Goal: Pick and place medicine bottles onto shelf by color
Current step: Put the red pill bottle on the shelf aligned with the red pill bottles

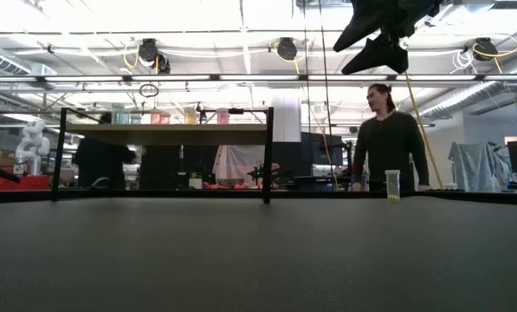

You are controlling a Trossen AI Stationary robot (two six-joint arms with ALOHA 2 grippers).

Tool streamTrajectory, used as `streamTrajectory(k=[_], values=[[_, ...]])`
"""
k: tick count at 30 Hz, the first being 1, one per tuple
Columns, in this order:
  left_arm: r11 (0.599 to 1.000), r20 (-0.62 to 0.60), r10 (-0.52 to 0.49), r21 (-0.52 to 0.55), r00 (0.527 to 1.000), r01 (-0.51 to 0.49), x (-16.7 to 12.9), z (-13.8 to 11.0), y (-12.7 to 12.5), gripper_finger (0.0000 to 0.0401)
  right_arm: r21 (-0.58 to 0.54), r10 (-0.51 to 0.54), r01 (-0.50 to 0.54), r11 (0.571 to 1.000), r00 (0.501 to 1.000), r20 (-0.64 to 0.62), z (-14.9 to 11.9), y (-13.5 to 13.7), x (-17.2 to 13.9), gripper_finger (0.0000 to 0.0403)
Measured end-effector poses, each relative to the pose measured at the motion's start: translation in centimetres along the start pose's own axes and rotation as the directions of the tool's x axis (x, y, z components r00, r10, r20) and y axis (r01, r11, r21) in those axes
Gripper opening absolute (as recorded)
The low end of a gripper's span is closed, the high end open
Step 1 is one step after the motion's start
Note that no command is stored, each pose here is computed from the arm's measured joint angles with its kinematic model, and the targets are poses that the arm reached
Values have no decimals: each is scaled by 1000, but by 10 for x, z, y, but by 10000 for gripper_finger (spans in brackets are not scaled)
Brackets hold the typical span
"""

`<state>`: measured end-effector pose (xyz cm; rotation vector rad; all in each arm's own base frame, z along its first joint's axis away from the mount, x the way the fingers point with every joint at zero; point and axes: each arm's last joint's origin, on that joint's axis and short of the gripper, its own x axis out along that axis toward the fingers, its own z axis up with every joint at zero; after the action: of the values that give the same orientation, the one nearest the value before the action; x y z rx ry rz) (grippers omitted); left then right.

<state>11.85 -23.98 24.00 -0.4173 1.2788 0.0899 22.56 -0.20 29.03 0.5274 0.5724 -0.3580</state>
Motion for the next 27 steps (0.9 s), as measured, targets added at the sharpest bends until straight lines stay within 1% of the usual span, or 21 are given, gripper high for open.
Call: streamTrajectory(k=[7, 12, 19, 27], values=[[999, 116, 32, 20, 993, -35, 4, 0, 2, 296, 1, 1, -1, 1000, 1000, 6, 0, 0, 0, 226], [998, 124, 57, 20, 991, -60, 15, -3, 10, 296, 1, 1, -1, 1000, 1000, 6, 1, 0, 0, 226], [1000, 140, 11, 2, 990, -11, 36, -8, 17, 296, 1, 1, -1, 1000, 1000, 6, 0, 0, 0, 226], [1000, 151, 0, -20, 989, 3, 50, -10, 25, 296, -19, 2, -2, 1000, 1000, -6, 0, 0, 0, 226]])
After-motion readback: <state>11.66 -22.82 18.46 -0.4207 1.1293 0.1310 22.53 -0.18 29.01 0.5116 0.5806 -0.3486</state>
